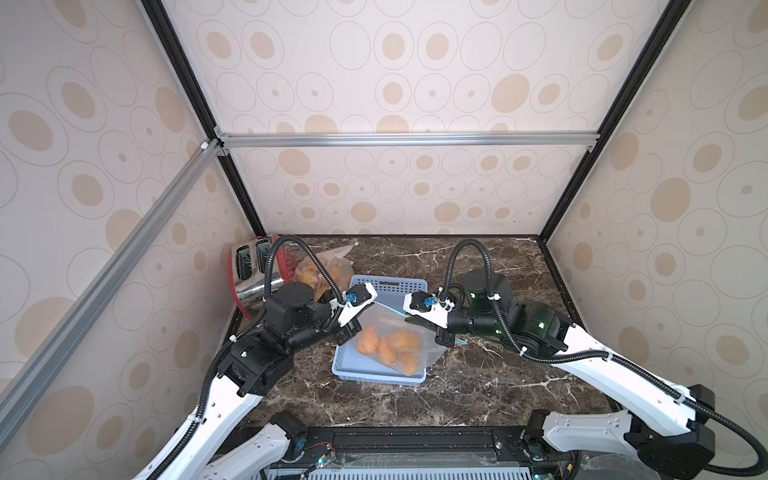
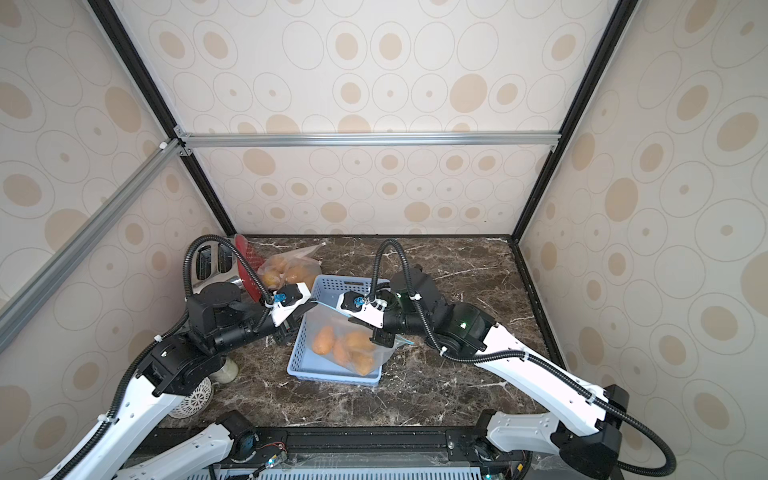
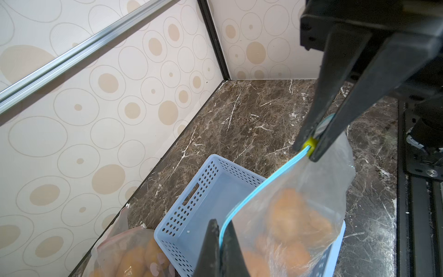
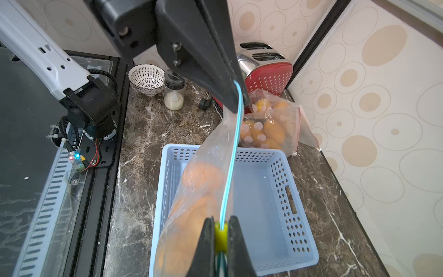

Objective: Put the potatoes into a zipper bag and zip it
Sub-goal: Zip the zipper on the zipper food storage bag.

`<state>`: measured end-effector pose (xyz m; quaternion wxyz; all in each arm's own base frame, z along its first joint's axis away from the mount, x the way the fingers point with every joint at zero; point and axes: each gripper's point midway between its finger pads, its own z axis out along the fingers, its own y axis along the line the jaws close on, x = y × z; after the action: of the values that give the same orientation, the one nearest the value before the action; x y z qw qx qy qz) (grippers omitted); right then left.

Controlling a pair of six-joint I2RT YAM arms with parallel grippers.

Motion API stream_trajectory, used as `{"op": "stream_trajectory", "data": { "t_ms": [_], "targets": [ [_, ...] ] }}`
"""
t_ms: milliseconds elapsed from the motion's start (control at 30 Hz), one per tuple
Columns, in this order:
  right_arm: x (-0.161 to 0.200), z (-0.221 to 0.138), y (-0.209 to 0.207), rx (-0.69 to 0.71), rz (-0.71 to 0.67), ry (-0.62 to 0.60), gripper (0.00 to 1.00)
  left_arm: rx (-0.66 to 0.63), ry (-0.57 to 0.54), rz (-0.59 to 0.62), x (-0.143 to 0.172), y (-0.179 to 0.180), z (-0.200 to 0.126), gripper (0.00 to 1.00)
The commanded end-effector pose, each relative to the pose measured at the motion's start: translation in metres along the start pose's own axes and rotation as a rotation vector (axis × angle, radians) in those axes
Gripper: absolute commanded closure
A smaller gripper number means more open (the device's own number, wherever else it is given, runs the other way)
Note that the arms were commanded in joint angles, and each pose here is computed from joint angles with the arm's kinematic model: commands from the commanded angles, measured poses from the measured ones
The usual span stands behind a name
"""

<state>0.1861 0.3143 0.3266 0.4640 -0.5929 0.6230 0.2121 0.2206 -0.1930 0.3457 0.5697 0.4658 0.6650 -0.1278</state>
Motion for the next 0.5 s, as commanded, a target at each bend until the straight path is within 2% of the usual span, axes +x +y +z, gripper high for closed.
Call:
{"op": "stream_trajectory", "data": {
  "t_ms": [0, 267, 467],
  "targets": [
    [0.063, -0.017, 0.026, -0.065, 0.063, 0.232, 1.0, -0.275, -0.034, -0.003, -0.024, 0.054, -0.029, 1.0],
    [0.096, -0.044, 0.039, -0.053, 0.074, 0.328, 1.0, -0.299, -0.027, -0.001, -0.025, 0.058, -0.034, 1.0],
    [0.106, -0.062, 0.042, -0.015, 0.083, 0.335, 1.0, -0.311, -0.013, 0.004, -0.022, 0.059, -0.035, 1.0]
  ]
}}
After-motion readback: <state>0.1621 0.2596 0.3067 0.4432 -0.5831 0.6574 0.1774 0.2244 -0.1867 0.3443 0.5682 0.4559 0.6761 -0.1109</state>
